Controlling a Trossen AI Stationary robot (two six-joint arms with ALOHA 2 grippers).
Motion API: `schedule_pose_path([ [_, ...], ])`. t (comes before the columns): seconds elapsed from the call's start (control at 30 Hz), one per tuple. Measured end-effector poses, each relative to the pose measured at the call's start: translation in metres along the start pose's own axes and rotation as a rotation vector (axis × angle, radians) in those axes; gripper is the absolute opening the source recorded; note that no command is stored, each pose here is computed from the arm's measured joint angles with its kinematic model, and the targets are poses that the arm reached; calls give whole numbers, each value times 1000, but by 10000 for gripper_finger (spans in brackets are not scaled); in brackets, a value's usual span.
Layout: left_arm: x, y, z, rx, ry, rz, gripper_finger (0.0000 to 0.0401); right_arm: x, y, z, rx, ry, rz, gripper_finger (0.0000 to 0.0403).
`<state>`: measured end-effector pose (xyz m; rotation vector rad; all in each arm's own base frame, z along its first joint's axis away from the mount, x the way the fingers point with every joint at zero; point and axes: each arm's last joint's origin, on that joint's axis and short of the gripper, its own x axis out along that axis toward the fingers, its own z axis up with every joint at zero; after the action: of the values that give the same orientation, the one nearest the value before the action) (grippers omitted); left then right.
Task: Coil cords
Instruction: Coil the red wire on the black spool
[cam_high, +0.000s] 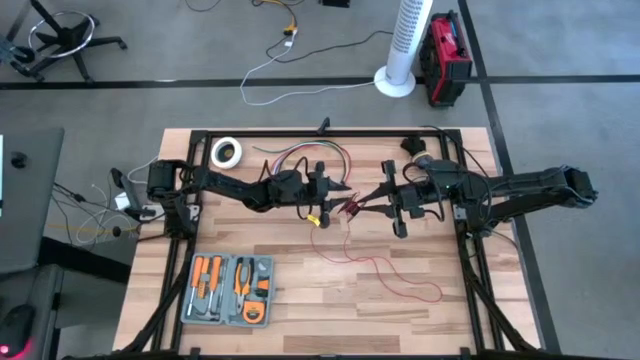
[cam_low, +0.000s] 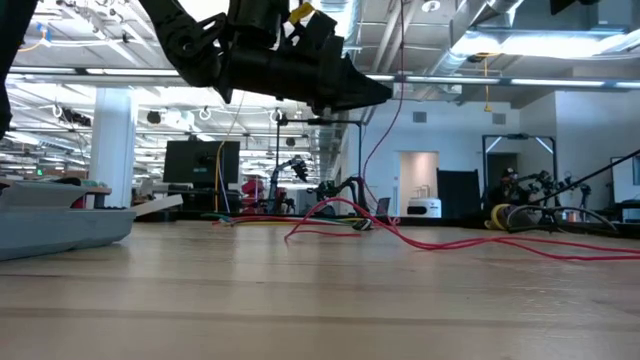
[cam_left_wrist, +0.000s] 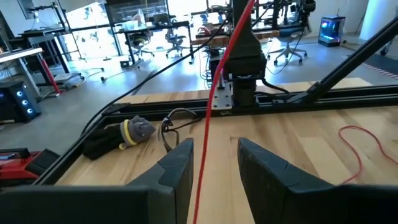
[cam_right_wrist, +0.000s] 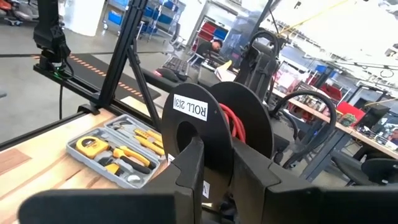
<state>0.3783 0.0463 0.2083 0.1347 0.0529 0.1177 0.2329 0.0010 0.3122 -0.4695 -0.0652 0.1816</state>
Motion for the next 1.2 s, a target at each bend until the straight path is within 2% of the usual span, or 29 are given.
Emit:
schedule_pose_path([
  [0.27,0,-2,-1,3,10,-5,115,0,2,-4,15,45,23,67],
  [0.37,-1,-6,3,28,-3,-14,115,-1,5,-9,14,91,46,52],
  [0.5,-6,-14,13,61,-1,-57,114,-2,8,-17,-9,169,85,14],
  [0.63,-15,-21,23,113,51,-94,114,-3,8,-21,-9,206,96,10],
  [0.9,-35,-34,43,196,119,-147,114,-4,9,-24,-7,235,113,5],
  [1.03,-43,-37,56,228,101,-104,114,-5,13,-24,-13,215,194,3],
  [1.2,-47,-45,63,263,60,-121,114,-5,14,-23,-4,177,260,2],
])
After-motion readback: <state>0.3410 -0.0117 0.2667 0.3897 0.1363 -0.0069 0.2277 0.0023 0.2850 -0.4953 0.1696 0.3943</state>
